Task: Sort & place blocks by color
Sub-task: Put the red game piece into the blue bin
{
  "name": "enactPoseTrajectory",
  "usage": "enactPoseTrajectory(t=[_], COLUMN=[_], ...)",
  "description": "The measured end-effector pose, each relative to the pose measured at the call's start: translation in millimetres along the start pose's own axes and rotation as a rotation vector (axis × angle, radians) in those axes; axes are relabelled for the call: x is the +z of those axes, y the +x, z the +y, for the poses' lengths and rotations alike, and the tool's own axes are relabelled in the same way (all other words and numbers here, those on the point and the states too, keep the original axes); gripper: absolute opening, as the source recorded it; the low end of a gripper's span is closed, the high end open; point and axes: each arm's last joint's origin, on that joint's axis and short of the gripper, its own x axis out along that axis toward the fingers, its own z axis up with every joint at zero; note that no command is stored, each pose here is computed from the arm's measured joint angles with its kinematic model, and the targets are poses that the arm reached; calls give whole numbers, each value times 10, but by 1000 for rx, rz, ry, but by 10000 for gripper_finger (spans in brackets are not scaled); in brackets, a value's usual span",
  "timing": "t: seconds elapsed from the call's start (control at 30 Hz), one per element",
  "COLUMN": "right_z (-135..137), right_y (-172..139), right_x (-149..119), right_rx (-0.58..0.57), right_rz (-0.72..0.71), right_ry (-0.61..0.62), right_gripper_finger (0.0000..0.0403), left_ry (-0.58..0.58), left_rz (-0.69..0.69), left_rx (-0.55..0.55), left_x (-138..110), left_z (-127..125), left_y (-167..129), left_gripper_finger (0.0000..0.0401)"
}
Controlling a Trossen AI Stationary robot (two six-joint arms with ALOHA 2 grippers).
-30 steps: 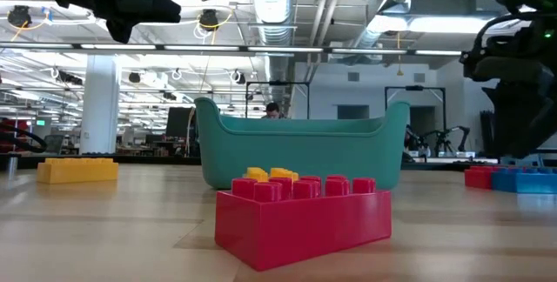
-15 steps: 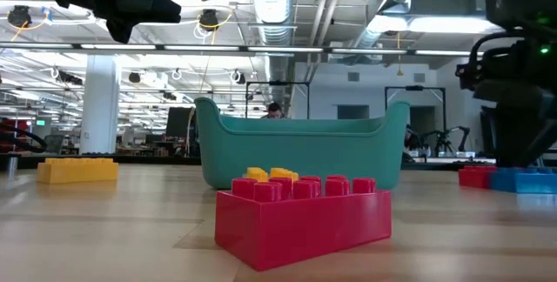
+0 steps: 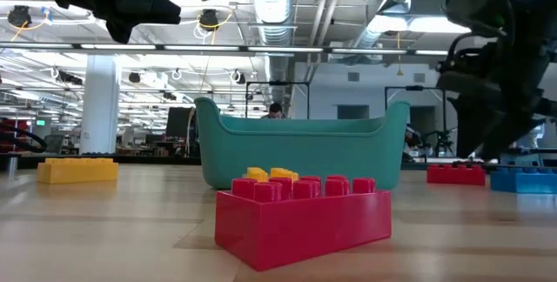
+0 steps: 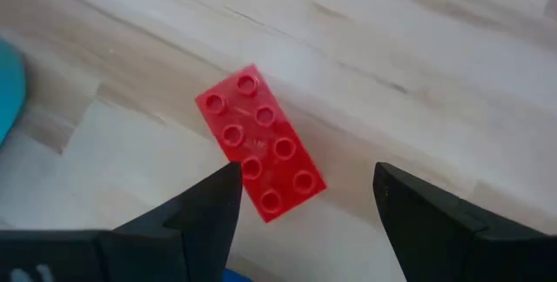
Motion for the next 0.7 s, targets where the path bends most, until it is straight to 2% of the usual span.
enactPoseTrajectory(t=[0.23,0.7], right_z=[-11,31], right_y=[-84,13], right_x=[20,-13], right_rx=[49,7], right_rz=[-15,-9], right_ry=[-72,-142], right_gripper_finger=[281,281], left_ry=[-5,-8], left_rz=[15,16], left_rx=[3,-7], left_x=[-18,-16], left_z=[3,0], left_y=[0,0], left_gripper_finger=[93,93])
